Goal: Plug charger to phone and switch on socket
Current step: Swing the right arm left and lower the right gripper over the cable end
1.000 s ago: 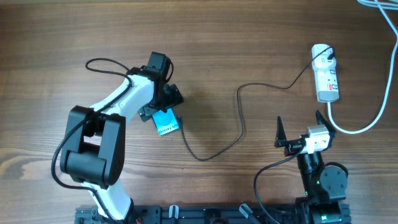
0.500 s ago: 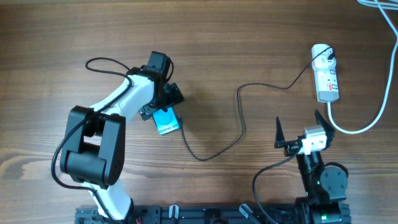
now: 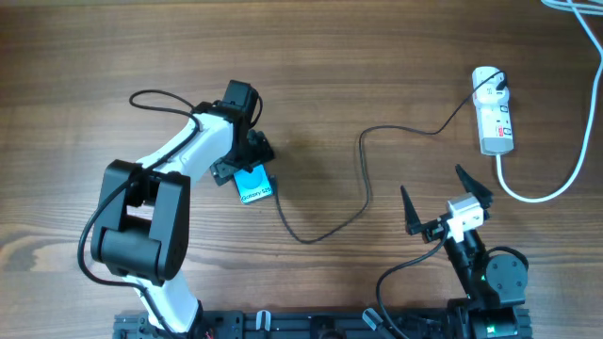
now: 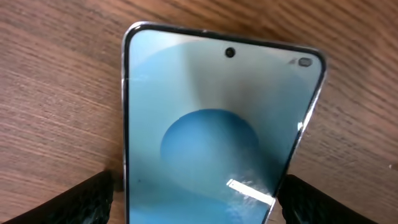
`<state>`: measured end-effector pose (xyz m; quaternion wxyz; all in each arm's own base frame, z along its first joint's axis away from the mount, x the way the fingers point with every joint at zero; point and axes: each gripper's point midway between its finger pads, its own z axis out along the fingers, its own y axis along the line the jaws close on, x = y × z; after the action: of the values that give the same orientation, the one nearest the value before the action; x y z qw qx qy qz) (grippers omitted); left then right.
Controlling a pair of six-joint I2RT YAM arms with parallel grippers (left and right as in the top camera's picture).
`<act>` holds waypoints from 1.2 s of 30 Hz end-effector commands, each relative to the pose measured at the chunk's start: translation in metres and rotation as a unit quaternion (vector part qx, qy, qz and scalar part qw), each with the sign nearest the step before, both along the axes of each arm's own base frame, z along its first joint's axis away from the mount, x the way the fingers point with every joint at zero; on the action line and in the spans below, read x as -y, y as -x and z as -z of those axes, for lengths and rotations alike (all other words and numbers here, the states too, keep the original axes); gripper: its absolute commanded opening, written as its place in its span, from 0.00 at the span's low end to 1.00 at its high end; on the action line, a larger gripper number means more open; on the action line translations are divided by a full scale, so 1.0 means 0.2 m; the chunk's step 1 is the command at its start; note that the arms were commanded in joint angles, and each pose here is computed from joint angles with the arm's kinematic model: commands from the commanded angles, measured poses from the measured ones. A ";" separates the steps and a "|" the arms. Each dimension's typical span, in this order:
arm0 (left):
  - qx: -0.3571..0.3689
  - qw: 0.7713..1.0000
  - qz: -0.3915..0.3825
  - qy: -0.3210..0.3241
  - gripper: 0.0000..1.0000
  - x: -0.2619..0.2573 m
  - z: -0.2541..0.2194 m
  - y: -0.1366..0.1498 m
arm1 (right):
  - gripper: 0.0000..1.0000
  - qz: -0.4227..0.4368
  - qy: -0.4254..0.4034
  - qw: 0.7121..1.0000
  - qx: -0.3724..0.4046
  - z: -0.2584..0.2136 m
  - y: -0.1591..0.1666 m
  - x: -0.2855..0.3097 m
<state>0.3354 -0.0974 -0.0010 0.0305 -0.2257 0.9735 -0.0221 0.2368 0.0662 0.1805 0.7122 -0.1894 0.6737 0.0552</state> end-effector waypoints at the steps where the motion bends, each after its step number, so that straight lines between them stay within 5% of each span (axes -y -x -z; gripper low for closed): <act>1: -0.006 1.000 0.001 0.002 0.78 -0.01 0.02 0.02 | 1.00 -0.021 -0.034 0.999 -0.006 -0.01 0.02 -0.03; 4: 0.002 1.000 0.001 0.005 0.77 0.00 0.02 0.00 | 1.00 -0.029 -0.046 0.999 -0.004 -0.03 0.02 -0.04; 7: 0.000 1.000 0.001 0.004 0.88 0.00 0.02 0.00 | 1.00 -0.028 -0.047 0.998 0.021 -0.15 0.04 -0.04; 10: -0.018 1.000 0.003 -0.001 0.89 -0.01 0.02 0.05 | 0.99 -0.027 -0.048 0.998 0.034 -0.25 0.05 -0.03; 16: -0.006 1.000 0.015 0.002 0.74 0.04 0.02 0.03 | 0.99 -0.028 -0.055 0.997 0.035 -0.60 0.04 -0.03; 23: 0.006 1.000 -0.015 0.007 0.62 -0.05 -0.02 -0.04 | 1.00 -0.053 -0.049 0.989 -0.129 -0.92 -0.15 -0.11; 27: 0.026 0.996 0.016 0.082 0.62 -0.01 -0.14 -0.11 | 1.00 -0.213 -0.105 0.956 -0.171 -1.01 -0.09 -0.35; 30: 0.048 0.991 0.001 0.123 0.63 -0.03 -0.24 -0.16 | 1.00 -0.277 -0.121 0.934 -0.193 -1.00 -0.06 -0.43; 36: 0.097 0.974 -0.004 0.205 0.65 -0.08 -0.46 -0.20 | 0.95 -0.256 -0.205 0.888 -0.324 -0.81 -0.18 -0.45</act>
<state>0.3612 -0.0773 0.0472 0.0408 -0.2504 0.9529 -0.1659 0.2720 0.1482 0.3499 0.4948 -0.2070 0.7554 0.3764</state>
